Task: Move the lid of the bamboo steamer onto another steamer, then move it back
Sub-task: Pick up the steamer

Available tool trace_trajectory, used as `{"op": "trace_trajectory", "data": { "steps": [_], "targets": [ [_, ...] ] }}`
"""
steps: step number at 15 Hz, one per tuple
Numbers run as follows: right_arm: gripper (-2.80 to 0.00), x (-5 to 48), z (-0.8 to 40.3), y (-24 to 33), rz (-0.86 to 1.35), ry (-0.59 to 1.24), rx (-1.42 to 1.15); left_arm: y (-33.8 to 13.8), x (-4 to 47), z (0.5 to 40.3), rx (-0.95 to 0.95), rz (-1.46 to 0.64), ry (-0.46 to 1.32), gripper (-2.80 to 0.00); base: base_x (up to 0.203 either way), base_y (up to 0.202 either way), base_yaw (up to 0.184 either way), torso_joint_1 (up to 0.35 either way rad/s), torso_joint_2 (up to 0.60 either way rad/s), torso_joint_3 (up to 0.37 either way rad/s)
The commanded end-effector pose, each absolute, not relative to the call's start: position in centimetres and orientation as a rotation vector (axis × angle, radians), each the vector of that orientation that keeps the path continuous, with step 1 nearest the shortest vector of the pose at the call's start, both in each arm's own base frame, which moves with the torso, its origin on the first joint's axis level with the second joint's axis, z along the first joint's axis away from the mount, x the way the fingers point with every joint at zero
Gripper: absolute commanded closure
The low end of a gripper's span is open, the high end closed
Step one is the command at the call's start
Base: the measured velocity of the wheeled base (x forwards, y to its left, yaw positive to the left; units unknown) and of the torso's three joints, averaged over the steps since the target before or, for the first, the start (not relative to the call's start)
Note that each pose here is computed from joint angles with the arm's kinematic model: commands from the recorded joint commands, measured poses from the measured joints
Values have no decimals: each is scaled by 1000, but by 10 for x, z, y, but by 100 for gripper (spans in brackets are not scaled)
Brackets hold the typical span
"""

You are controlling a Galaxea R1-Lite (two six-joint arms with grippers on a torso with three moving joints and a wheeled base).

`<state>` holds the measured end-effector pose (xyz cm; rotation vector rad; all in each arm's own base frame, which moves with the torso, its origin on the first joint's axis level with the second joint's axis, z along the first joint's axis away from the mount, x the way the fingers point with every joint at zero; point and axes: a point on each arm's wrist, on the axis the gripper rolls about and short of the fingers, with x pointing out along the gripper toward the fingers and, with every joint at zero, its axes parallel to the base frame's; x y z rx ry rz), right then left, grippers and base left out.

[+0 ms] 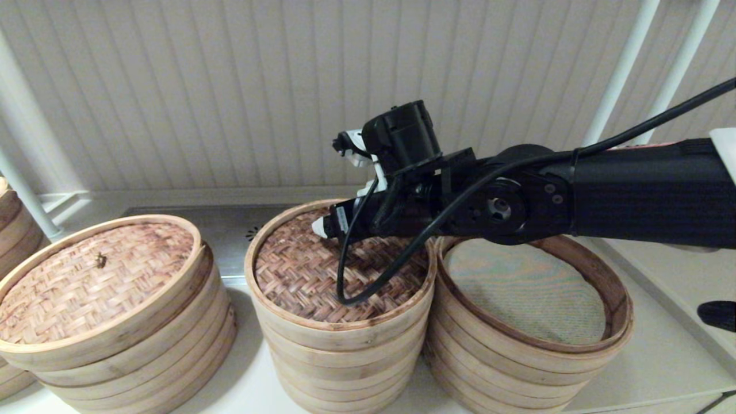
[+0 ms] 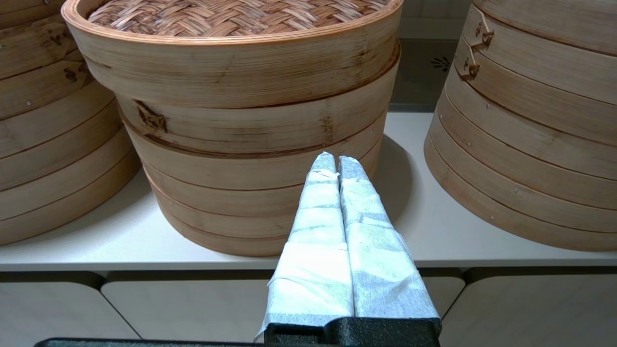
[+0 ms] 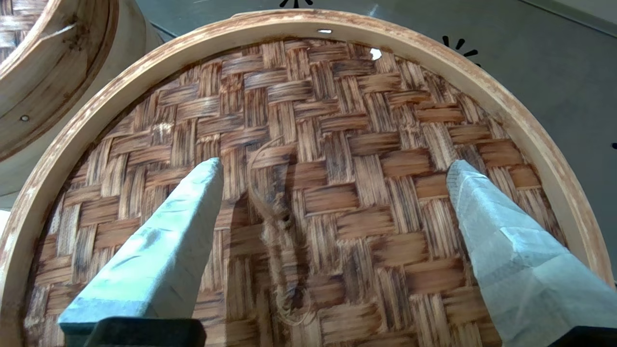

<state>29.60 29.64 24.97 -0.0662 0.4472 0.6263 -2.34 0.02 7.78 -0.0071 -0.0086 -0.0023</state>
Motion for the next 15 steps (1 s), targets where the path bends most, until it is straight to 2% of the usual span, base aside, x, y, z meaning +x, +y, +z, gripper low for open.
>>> {"op": "trace_trajectory", "data": {
  "steps": [1, 14, 15],
  "targets": [
    [-280, 293, 251, 296, 619, 444, -69, 0, -23, 78, -8, -2, -8, 0, 0, 0, 0, 0, 0, 0],
    [-280, 291, 243, 298, 587, 462, -84, 0, -23, 78, -8, -2, -8, 0, 0, 0, 0, 0, 0, 0],
    [0, 291, 243, 299, 587, 463, -84, 0, -23, 78, -8, -2, -9, 0, 0, 0, 0, 0, 0, 0]
  ]
}}
